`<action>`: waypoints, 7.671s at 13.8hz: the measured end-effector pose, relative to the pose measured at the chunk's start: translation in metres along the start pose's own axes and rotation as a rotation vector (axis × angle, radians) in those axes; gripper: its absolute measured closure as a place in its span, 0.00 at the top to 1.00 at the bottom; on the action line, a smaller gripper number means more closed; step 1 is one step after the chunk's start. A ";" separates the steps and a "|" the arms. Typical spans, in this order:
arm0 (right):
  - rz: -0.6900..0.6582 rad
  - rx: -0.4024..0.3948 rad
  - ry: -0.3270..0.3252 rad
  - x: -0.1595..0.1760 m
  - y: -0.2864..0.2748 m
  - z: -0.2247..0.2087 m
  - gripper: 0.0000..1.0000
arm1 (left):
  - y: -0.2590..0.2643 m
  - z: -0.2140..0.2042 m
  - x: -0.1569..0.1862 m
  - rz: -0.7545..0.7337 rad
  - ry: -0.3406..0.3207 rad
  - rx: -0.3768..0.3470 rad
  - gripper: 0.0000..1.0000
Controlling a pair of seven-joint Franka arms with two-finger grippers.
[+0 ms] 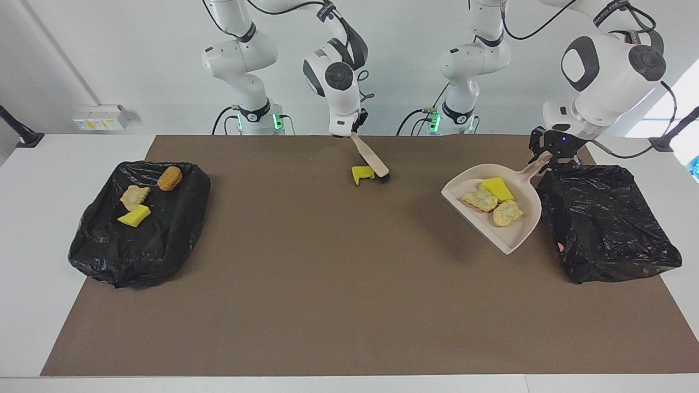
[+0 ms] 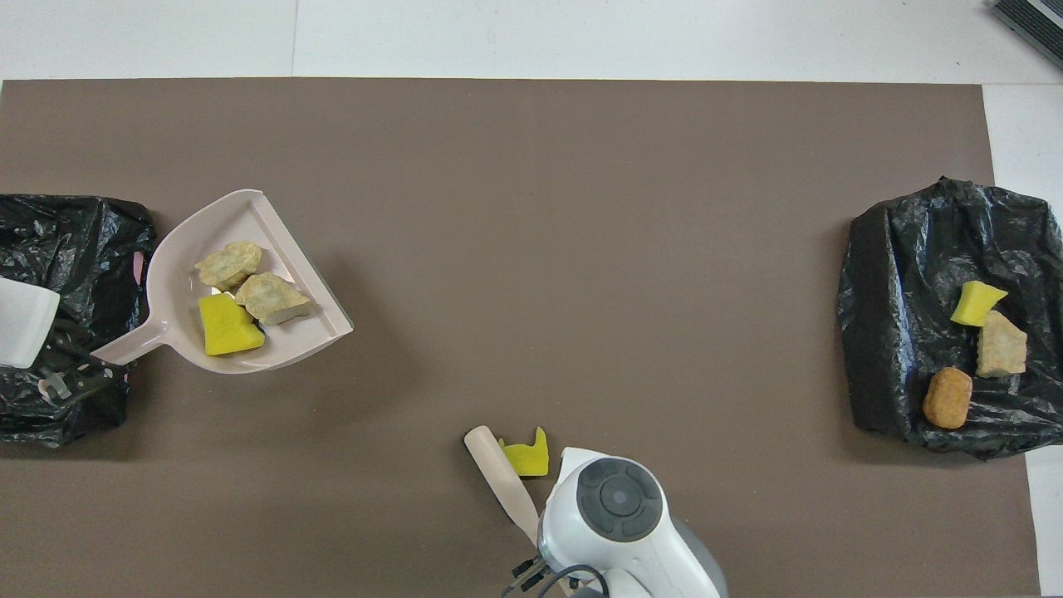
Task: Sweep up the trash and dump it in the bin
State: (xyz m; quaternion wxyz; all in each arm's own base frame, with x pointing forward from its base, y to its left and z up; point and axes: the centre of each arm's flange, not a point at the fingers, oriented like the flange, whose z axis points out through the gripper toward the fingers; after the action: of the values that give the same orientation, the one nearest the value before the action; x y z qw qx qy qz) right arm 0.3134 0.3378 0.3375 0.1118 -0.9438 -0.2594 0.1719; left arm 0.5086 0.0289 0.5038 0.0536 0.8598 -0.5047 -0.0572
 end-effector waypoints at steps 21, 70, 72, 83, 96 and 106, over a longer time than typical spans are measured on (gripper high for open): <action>0.412 -0.075 0.107 -0.007 0.160 -0.074 0.26 | 0.151 0.159 0.162 0.136 -0.054 0.047 0.32; 0.421 -0.069 0.104 0.006 -0.007 -0.102 0.26 | 0.075 0.092 0.111 -0.343 0.022 0.085 0.32; 0.442 -0.113 0.105 -0.004 -0.033 -0.076 0.26 | 0.055 0.065 0.090 -0.413 0.026 0.078 0.32; 0.527 -0.203 0.163 0.000 -0.103 0.038 0.44 | -0.033 -0.019 -0.062 -0.515 0.023 -0.027 0.32; 0.433 -0.185 0.088 0.019 -0.017 -0.198 1.00 | -0.113 -0.057 -0.262 -0.303 0.031 -0.055 0.32; 0.252 -0.262 0.209 0.003 0.129 -0.318 1.00 | -0.150 -0.081 -0.282 0.041 -0.340 0.095 0.32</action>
State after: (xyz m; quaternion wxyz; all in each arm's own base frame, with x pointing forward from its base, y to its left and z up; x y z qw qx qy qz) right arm 0.4955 0.1919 0.5891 -0.0080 -0.9879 -0.1467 0.0503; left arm 0.5142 0.3508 0.5739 -0.0721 0.8288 -0.5260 -0.1767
